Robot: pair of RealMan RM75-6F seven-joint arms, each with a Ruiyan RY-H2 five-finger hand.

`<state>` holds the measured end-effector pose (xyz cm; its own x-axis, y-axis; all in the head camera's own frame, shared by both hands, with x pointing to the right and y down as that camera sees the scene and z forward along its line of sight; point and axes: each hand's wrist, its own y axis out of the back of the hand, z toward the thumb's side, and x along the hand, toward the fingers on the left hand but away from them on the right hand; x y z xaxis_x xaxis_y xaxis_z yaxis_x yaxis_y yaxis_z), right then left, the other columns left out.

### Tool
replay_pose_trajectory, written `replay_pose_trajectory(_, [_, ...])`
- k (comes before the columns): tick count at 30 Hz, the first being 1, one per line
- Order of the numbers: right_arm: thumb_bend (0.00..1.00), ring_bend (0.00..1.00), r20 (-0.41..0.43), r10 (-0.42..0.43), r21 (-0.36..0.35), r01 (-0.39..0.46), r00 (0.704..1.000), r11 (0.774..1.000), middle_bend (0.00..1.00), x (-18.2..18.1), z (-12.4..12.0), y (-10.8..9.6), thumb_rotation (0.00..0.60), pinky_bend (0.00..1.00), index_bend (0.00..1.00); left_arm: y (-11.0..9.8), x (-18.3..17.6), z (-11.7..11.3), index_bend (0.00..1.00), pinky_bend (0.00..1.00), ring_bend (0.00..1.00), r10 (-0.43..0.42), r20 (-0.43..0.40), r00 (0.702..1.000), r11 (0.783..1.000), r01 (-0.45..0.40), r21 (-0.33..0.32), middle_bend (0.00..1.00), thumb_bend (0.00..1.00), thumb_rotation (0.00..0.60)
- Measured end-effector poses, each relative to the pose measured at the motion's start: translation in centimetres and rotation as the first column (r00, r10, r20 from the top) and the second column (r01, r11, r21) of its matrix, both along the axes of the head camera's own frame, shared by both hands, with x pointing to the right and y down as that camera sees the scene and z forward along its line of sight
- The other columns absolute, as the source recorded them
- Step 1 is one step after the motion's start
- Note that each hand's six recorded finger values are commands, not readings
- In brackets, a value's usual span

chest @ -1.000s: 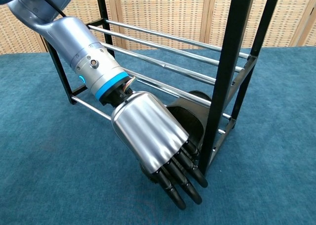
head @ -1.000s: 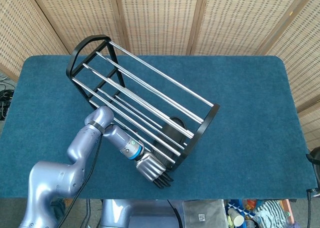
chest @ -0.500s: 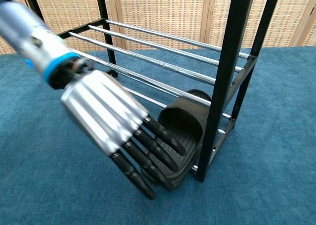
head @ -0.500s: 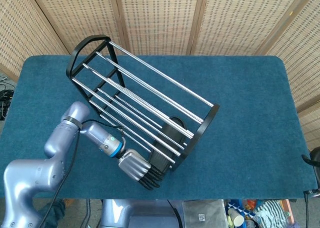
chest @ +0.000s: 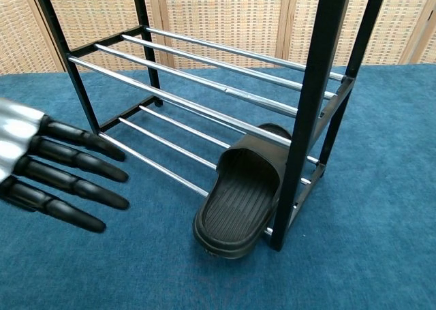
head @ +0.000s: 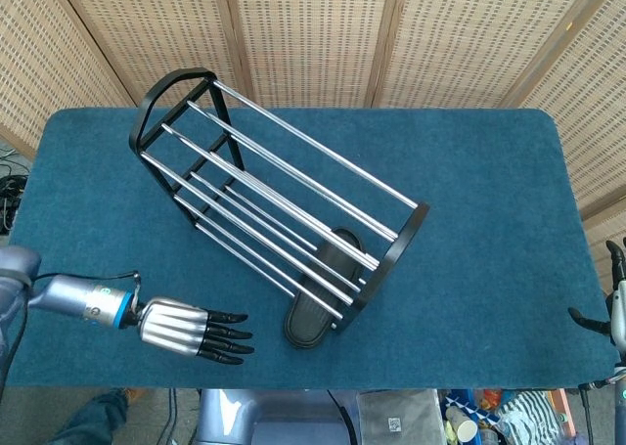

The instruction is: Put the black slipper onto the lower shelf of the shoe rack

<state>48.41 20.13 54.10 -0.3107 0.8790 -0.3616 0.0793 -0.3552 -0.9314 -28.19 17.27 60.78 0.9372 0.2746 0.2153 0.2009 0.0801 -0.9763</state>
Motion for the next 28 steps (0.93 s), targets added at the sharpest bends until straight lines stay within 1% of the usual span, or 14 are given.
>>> replay_pose_trajectory(3, [0.00,0.00,0.014,-0.021,-0.002,0.021,1.000,1.000,0.00,-0.6,-0.1,0.1,0.600,0.00,0.00,1.3,-2.5,-0.1,0.00,0.00,0.00,-0.196,0.003,0.981,0.980,0.196,-0.033,0.00,0.19,0.600])
replay_pose_trajectory(5, [0.00,0.00,0.023,-0.034,-0.007,0.034,0.999,0.999,0.00,-1.0,-0.1,0.3,0.600,0.00,0.00,1.9,-4.2,-0.1,0.00,0.00,0.00,-0.353,0.020,0.935,0.934,0.354,-0.044,0.00,0.19,0.600])
replay_pose_trajectory(6, [0.00,0.00,0.027,-0.039,-0.009,0.039,0.999,0.999,0.00,-1.1,-0.1,0.3,0.600,0.00,0.00,2.2,-5.0,-0.1,0.00,0.00,0.00,-0.419,0.031,0.907,0.906,0.420,-0.048,0.00,0.19,0.600])
replay_pose_trajectory(9, [0.00,0.00,0.039,-0.055,-0.011,0.056,0.998,0.998,0.00,-1.5,-0.1,0.5,0.600,0.00,0.00,2.6,-7.0,-0.1,0.00,0.00,0.00,-0.614,0.080,0.785,0.783,0.619,-0.065,0.00,0.19,0.600])
replay_pose_trajectory(12, [0.00,0.00,0.052,-0.069,-0.011,0.070,0.996,0.997,0.00,-2.0,-0.3,0.6,0.600,0.00,0.00,2.8,-8.2,-0.3,0.00,0.00,0.00,-0.760,0.124,0.638,0.632,0.770,-0.088,0.00,0.19,0.600])
replay_pose_trajectory(13, [0.00,0.00,0.057,-0.073,-0.011,0.073,0.996,0.997,0.00,-2.1,-0.3,0.6,0.600,0.00,0.00,2.7,-8.8,-0.4,0.00,0.00,0.00,-0.813,0.143,0.565,0.558,0.825,-0.091,0.00,0.19,0.600])
replay_pose_trajectory(15, [0.00,0.00,0.065,-0.081,-0.011,0.082,0.995,0.997,0.00,-2.3,-0.4,0.7,0.600,0.00,0.00,2.6,-9.7,-0.6,0.00,0.00,0.00,-0.879,0.170,0.445,0.438,0.896,-0.078,0.00,0.19,0.600])
replay_pose_trajectory(16, [0.00,0.00,0.068,-0.085,-0.012,0.086,0.994,0.996,0.00,-2.4,-0.4,0.8,0.600,0.00,0.00,2.5,-10.3,-0.6,0.00,0.00,0.00,-0.914,0.188,0.360,0.356,0.933,-0.057,0.00,0.19,0.600])
replay_pose_trajectory(18, [0.00,0.00,0.075,-0.092,-0.011,0.093,0.993,0.996,0.00,-2.6,-0.5,0.9,0.600,0.00,0.00,2.4,-11.2,-0.8,0.00,0.00,0.00,-0.949,0.212,0.234,0.235,0.972,-0.020,0.00,0.19,0.600])
replay_pose_trajectory(19, [0.00,0.00,0.077,-0.095,-0.010,0.096,0.992,0.995,0.00,-2.7,-0.6,0.9,0.600,0.00,0.00,2.4,-11.7,-0.9,0.00,0.00,0.00,-0.962,0.227,0.152,0.157,0.988,0.001,0.00,0.19,0.600])
replay_pose_trajectory(21, [0.00,0.00,0.084,-0.104,-0.004,0.105,0.991,0.995,0.00,-3.0,-0.8,1.0,0.600,0.00,0.00,2.6,-12.2,-1.3,0.00,0.00,0.00,-0.967,0.250,0.038,0.045,0.999,0.019,0.00,0.19,0.600])
replay_pose_trajectory(22, [0.00,0.00,0.086,-0.107,-0.001,0.107,0.991,0.994,0.00,-3.0,-0.9,1.0,0.600,0.00,0.00,2.7,-12.4,-1.6,0.00,0.00,0.00,-0.965,0.261,-0.033,-0.026,0.999,0.028,0.00,0.19,0.600])
replay_pose_trajectory(25, [0.00,0.00,0.091,-0.114,0.006,0.114,0.989,0.993,0.00,-3.2,-1.3,1.1,0.600,0.00,0.00,2.6,-13.3,-2.3,0.00,0.00,0.00,-0.944,0.264,-0.199,-0.189,0.980,0.065,0.00,0.19,0.600])
replay_pose_trajectory(28, [0.00,0.00,0.093,-0.118,0.007,0.118,0.989,0.993,0.00,-3.1,-1.4,1.3,0.600,0.00,0.00,2.4,-14.0,-3.0,0.00,0.00,0.00,-0.918,0.239,-0.316,-0.306,0.949,0.078,0.00,0.19,0.600])
